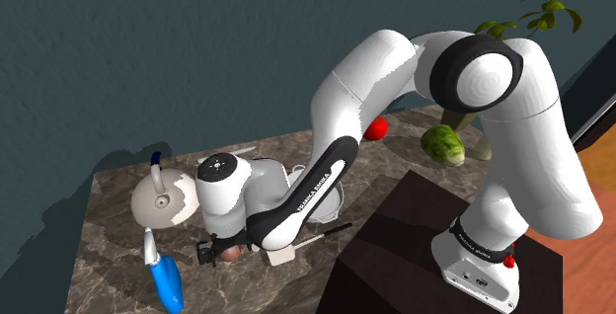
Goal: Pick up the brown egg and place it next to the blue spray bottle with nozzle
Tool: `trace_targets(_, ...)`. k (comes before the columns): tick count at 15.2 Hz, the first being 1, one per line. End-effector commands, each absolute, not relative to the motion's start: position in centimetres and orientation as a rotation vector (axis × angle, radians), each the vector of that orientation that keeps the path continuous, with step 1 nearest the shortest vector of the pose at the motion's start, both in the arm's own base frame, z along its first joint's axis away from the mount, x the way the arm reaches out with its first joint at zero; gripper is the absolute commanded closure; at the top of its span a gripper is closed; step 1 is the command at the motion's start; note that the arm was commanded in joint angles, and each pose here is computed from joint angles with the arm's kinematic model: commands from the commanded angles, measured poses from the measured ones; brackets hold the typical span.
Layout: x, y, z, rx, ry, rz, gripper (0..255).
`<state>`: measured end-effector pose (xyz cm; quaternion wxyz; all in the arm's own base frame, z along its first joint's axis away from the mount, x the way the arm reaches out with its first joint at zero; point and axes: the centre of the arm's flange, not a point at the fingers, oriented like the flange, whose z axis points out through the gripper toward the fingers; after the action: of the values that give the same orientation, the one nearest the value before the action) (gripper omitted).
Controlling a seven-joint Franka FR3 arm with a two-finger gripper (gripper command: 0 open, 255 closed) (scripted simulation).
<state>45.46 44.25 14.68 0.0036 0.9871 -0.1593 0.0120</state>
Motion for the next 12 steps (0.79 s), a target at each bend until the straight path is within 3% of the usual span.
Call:
trace_targets(1,45.6,44.1,14.6,3.094,-0.499,0.037,0)
trace_targets(5,45.5,44.2,19.6,3.094,-0.499,0.037,0)
trace_targets(12,45.5,44.2,19.6,3.094,-0.499,0.037,0)
